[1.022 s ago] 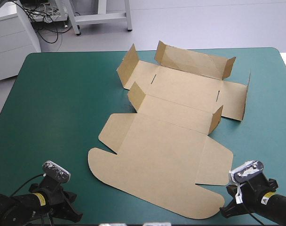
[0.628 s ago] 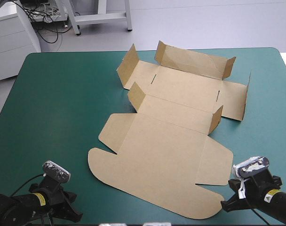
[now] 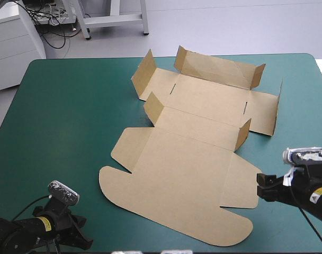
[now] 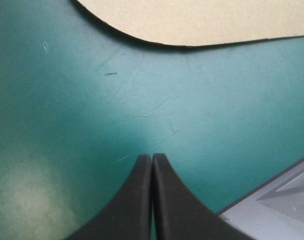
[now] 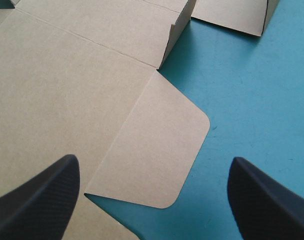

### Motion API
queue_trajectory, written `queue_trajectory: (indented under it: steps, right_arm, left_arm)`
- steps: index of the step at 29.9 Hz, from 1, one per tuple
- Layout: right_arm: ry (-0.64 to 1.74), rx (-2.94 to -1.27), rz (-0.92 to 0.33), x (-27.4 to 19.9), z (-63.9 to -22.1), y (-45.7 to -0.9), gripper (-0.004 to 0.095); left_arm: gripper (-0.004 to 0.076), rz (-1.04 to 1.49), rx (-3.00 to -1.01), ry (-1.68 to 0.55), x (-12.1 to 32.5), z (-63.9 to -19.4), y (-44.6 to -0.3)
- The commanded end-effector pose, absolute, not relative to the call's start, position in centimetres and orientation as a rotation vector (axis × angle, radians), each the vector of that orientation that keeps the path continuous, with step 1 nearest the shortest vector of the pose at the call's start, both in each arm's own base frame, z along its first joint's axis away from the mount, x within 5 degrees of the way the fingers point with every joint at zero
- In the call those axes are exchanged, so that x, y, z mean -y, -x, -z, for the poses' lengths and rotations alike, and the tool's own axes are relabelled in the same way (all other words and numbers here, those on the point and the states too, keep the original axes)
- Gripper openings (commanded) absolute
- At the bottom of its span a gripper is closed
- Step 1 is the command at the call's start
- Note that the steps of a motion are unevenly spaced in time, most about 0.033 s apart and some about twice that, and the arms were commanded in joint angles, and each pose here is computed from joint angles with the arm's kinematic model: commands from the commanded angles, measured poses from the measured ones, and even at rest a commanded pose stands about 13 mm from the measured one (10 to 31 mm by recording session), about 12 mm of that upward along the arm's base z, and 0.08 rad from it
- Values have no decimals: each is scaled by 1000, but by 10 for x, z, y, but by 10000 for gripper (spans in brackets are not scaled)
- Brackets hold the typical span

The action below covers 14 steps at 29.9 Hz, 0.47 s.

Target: Fold the box

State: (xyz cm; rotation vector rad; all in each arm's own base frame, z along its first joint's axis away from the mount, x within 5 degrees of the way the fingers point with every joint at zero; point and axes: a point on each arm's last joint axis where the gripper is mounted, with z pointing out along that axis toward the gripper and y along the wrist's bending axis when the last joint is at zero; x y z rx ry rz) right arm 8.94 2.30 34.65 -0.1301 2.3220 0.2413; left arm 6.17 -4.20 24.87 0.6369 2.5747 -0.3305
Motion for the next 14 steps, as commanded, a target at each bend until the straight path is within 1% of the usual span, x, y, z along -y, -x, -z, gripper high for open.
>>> queue_trajectory:
  steps: [1, 8, 10, 14]
  right_arm:
    - [65, -2271, -269, -26, -368, -115, 768]
    - [30, -2309, -276, -34, -381, -172, 768]
    - [-5, -2327, -283, -36, -378, -192, 768]
    - [-65, -2415, -291, -42, -362, -231, 768]
  left_arm:
    - [-32, 363, -2532, -618, 45, -256, -65]
    - [-32, 363, -2532, -618, 45, -256, -65]
    - [-32, 363, -2532, -618, 45, -256, -65]
    - [-32, 363, -2532, -618, 45, -256, -65]
